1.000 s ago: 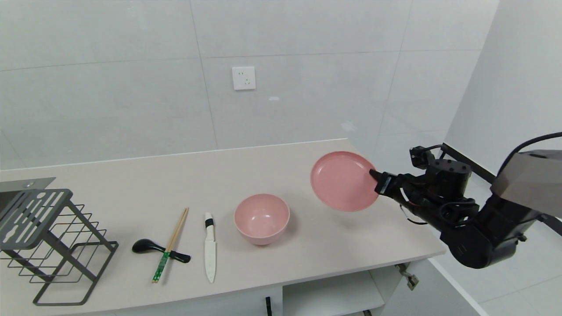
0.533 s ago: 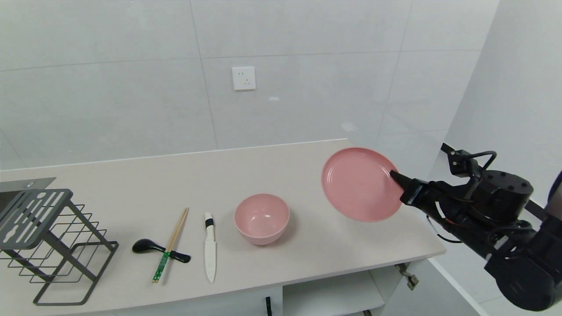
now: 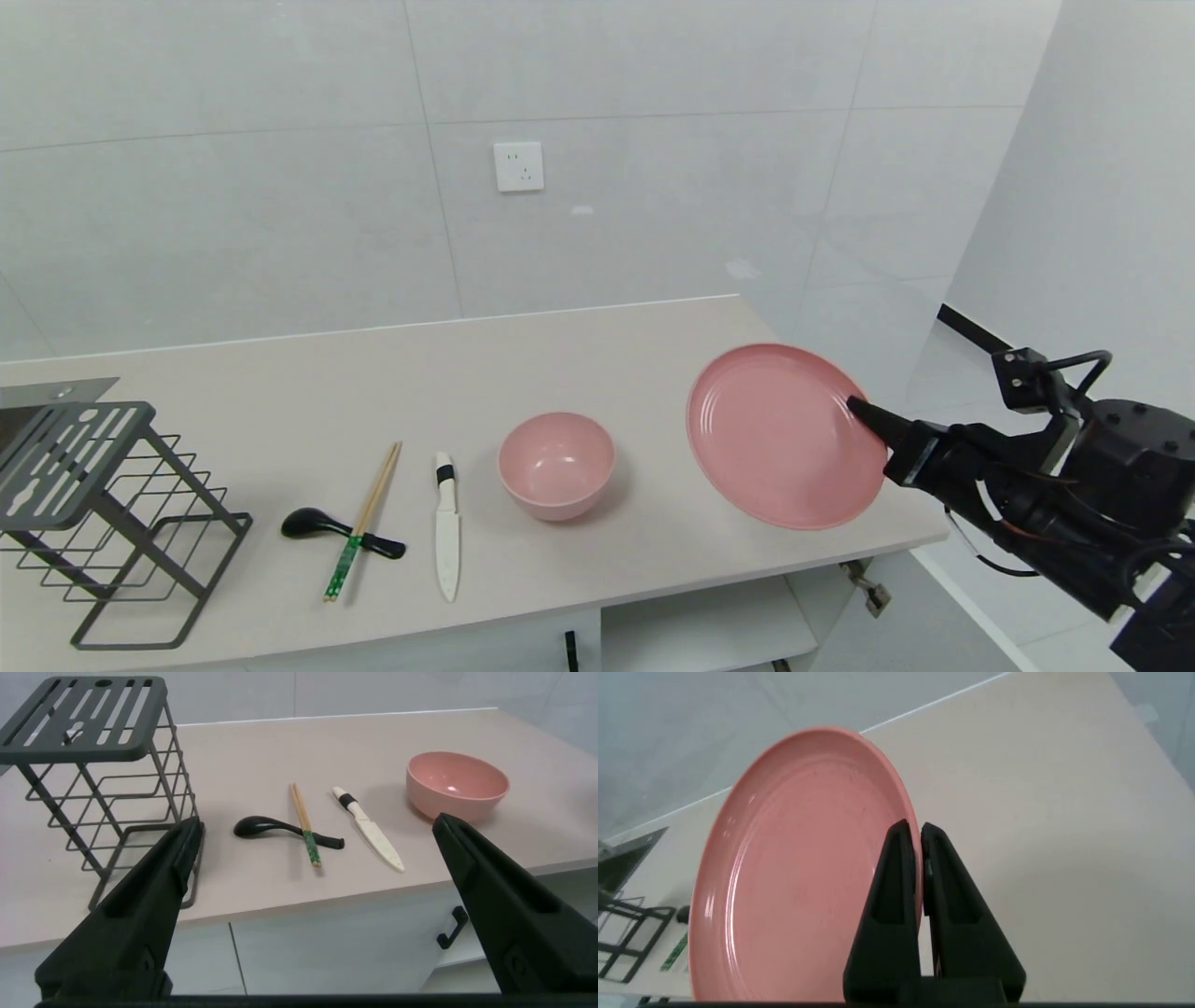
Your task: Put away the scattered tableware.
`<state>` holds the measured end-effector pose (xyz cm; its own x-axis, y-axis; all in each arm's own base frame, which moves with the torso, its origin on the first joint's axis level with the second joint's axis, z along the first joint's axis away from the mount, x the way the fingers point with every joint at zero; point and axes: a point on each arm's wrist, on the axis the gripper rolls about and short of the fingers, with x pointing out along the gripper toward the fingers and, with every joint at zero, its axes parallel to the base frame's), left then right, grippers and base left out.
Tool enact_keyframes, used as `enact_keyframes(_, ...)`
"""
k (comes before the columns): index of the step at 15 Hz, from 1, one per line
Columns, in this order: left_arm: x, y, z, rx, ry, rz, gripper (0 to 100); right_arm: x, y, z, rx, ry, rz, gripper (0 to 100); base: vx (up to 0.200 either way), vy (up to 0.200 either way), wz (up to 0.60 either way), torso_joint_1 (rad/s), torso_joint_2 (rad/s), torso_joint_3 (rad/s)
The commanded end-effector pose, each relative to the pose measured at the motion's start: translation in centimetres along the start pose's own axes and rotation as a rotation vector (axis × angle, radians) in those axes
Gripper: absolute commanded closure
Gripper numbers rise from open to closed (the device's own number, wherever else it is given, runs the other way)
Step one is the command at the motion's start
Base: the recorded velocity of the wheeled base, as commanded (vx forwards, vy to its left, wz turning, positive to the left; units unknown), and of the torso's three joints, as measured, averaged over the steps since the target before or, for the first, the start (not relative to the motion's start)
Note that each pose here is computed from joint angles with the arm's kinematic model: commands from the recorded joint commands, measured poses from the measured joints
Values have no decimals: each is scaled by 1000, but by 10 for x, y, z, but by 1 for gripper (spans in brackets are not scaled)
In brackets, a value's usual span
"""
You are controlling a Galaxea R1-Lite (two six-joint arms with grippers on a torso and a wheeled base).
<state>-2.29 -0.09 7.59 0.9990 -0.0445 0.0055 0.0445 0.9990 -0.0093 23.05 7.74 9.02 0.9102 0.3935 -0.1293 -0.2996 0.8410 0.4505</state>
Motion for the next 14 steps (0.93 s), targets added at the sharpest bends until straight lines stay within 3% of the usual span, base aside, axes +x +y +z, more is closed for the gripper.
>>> enact_keyframes(1,0,0,0,3,1,0,0,-8,13,6,-9,-25,51,100,0,0,0,0,0,0)
enact_keyframes(2,0,0,2,43,-19,-4,0,-9,11,6,-8,-27,45,100,0,0,0,0,0,0)
enact_keyframes(3,0,0,2,43,-19,-4,0,-9,11,6,-8,-27,45,100,0,0,0,0,0,0)
enact_keyframes(4,-4,-1,28,101,-272,-6,0,-12,11,8,-10,-34,45,100,0,0,0,0,0,0)
enact_keyframes(6,-6,-1,33,77,-292,-34,0,-12,11,7,-12,-32,42,100,0,0,0,0,0,0)
enact_keyframes(7,-11,-2,50,75,-318,-41,0,-12,8,8,-20,-40,22,100,0,0,0,0,0,0)
enact_keyframes(10,-9,-2,89,50,-165,-155,0,-15,-2,12,-47,-67,-50,100,0,0,0,0,0,0)
enact_keyframes(13,21,-3,103,20,10,-299,0,-25,-5,12,-81,-62,-70,100,0,0,0,0,0,0)
enact_keyframes(14,29,-5,103,-10,58,-360,0,-27,-4,14,-84,-72,-64,100,0,0,0,0,0,0)
